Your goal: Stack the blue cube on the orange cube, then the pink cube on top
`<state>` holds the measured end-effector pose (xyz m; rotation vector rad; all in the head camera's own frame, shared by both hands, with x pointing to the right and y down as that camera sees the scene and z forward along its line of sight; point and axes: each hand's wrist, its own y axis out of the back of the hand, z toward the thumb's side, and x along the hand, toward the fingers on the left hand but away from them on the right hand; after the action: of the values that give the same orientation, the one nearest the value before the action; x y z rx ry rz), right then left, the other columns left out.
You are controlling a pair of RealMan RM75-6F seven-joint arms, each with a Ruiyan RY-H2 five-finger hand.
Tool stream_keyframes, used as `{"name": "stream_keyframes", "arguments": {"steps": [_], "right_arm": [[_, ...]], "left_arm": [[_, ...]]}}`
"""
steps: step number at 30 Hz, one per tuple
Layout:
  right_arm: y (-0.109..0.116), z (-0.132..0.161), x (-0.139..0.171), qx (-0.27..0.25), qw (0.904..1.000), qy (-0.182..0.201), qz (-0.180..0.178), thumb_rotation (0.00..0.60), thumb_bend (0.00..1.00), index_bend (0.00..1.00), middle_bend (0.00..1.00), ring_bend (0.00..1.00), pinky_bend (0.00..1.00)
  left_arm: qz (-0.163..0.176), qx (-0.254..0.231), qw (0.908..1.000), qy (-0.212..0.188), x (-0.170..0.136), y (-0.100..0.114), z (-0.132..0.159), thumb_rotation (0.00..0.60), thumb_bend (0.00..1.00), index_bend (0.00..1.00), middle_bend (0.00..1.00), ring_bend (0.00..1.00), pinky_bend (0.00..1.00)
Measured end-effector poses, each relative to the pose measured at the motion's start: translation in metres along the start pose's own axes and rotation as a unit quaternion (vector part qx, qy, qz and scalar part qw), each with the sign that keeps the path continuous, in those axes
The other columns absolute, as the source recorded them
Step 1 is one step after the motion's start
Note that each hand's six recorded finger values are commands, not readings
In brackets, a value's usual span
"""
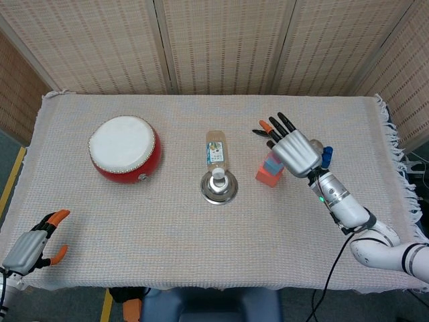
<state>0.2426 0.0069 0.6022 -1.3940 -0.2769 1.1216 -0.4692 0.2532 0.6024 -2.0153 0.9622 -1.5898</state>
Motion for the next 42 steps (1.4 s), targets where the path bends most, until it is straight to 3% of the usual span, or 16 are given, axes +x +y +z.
{"name": "stream_keyframes", "arguments": {"steps": [7, 17, 24, 32, 42], "right_arm": [[-0.027, -0.012, 0.000, 0.004, 0.9992, -0.013, 0.038, 0.600, 0.18, 0.57, 0.04, 0.00, 0.00], [-0.039, -0.008, -0.007, -0.042, 0.9968, -0.014, 0.067, 0.600, 0.18, 0.57, 0.04, 0.00, 0.00], [-0.045, -0.010, -0.013, -0.071, 0.9929, -0.029, 0.091, 0.600, 0.18, 0.57, 0.04, 0.00, 0.00], [-0.042, -0.005, -0.017, -0.070, 0.9937, -0.023, 0.083, 0.600, 0.18, 0.56, 0.04, 0.00, 0.00], [-0.040, 0.003, -0.022, -0.029, 0.9970, -0.010, 0.071, 0.600, 0.17, 0.56, 0.04, 0.00, 0.00]], "left_arm": [[-0.006, 0.005, 1.0000, 0.002, 0.001, -0.004, 0.000, 0.600, 0.46, 0.00, 0.02, 0.00, 0.19], [-0.015, -0.012, 0.9998, -0.001, 0.003, -0.007, 0.000, 0.600, 0.46, 0.00, 0.02, 0.00, 0.19], [-0.014, -0.026, 0.9992, -0.027, 0.003, -0.007, 0.008, 0.600, 0.46, 0.00, 0.03, 0.00, 0.21], [-0.021, -0.028, 0.9991, -0.024, 0.003, -0.009, 0.005, 0.600, 0.46, 0.00, 0.02, 0.00, 0.21], [-0.018, -0.022, 0.9993, -0.026, 0.001, -0.008, 0.008, 0.600, 0.46, 0.00, 0.02, 0.00, 0.21]]}}
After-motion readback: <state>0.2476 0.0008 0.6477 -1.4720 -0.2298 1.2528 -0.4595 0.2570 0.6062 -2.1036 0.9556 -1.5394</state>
